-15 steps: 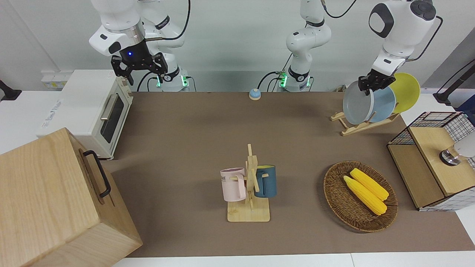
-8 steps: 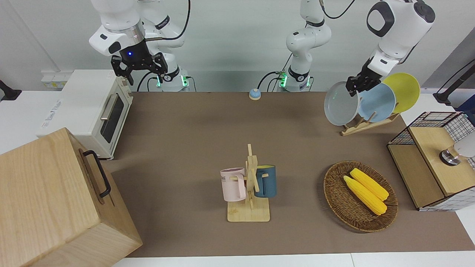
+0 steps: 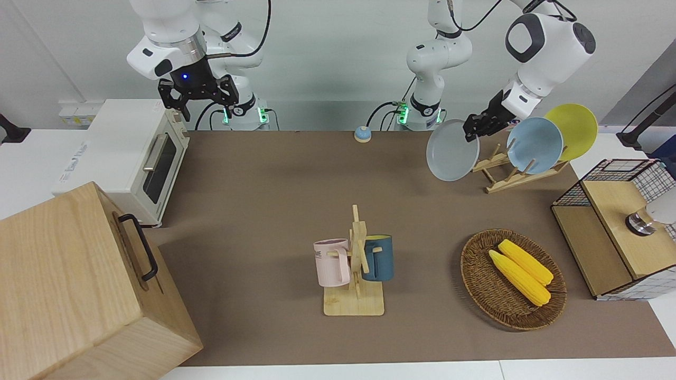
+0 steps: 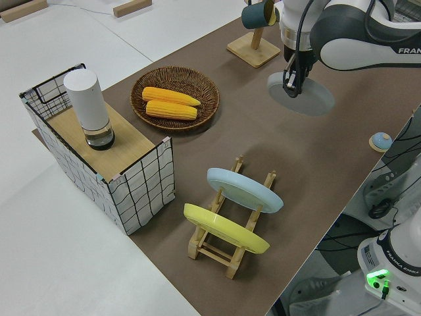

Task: Pick gray plate from low plate rack and place it on table with left arm
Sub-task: 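Lift the gray plate out of the rack with the left gripper, then carry the plate away from the rack and lower it onto the table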

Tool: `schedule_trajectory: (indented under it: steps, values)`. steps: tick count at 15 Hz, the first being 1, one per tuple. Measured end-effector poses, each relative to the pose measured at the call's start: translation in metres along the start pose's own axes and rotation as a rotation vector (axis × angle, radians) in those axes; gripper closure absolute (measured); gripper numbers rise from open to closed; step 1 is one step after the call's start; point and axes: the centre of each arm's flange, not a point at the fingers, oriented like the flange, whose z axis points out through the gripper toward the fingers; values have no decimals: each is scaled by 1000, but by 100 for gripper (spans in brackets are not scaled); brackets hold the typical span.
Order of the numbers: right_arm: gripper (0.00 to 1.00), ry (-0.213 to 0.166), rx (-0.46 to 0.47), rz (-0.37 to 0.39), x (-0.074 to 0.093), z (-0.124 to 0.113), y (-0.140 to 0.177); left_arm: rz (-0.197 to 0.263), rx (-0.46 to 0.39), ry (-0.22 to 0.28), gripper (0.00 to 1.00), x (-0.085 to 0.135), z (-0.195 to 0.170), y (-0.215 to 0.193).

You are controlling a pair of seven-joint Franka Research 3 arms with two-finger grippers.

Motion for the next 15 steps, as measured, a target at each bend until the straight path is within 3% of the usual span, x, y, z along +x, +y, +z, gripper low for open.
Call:
schedule_trajectory:
  steps: [7,15]
  values:
    - [1,0,0,0,0,0,0,-17,-70,0,89,-1,43,4]
    - [1,0,0,0,0,0,0,33,-73,-5,89,-4,70,-7]
